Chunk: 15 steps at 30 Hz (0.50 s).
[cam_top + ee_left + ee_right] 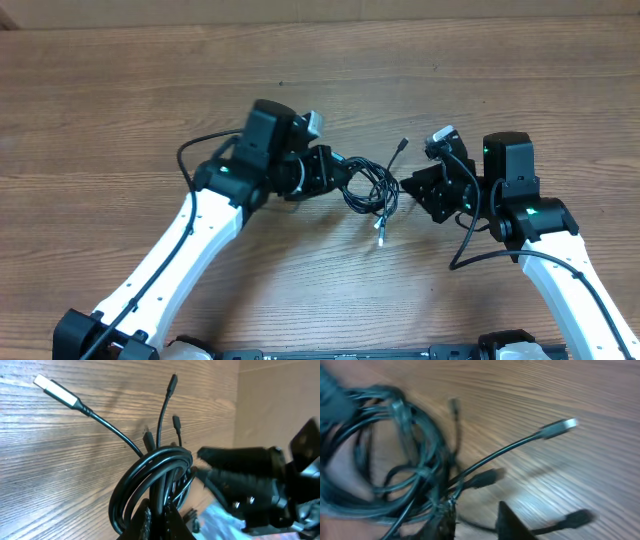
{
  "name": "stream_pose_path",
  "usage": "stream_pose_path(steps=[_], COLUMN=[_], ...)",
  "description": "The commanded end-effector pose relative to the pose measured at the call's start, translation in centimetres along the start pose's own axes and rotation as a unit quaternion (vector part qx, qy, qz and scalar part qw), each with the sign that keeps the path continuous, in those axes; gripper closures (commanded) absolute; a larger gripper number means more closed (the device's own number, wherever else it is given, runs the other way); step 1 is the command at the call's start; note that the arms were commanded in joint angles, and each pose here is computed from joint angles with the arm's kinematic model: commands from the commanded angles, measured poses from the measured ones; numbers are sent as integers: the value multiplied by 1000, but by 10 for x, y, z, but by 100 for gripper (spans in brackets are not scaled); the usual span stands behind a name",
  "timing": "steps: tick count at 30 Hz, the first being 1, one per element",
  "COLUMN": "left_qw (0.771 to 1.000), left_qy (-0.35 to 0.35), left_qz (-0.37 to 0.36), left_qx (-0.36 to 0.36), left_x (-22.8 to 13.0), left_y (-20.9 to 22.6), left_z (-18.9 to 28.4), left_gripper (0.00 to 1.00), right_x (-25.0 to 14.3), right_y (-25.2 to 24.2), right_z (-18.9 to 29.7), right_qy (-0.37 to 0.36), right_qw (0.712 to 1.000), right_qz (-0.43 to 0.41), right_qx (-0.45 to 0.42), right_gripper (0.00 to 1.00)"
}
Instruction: Untangle cables
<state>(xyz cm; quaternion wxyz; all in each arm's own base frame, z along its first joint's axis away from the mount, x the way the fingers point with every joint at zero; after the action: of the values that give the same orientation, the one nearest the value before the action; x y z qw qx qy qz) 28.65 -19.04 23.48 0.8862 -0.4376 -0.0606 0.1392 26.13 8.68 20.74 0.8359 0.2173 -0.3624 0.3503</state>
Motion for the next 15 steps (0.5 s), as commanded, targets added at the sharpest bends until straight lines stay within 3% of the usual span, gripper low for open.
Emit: stream_pose_path(steps=[1, 4, 9, 15], left_qw=[997, 996, 996, 994], left_qy=[22, 32, 34, 53], left_qz=[-28, -36, -38, -43], left_qx=[-64, -78, -78, -90], left_x=[5, 6, 5, 1], left_y=[-12, -12, -13, -15], left_z=[24, 28, 27, 27], left_gripper=[96, 96, 96, 96], right_x=[12, 15, 22, 25], right_y=[13, 18, 29, 29], right_z=[4, 5, 10, 10], right_qy=[-47, -64, -104, -114], right_qw=[996, 992, 979, 977], right_qz=[24, 26, 57, 66], right_qx=[75, 106, 166, 167], right_gripper=[67, 57, 51, 46])
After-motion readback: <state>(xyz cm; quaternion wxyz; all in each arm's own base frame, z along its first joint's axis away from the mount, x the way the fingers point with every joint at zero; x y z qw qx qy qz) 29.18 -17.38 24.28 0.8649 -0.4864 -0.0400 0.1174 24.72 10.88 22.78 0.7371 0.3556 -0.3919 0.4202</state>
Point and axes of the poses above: each gripper's point midway between its finger pads, its own z axis back along the fingers, its own y axis along the line the jaws close on, x = y × z, the point moved 8 cm from there along z, back along the fingers, and after that the axes turned 13 degrees about z, right-handed, at the moved point
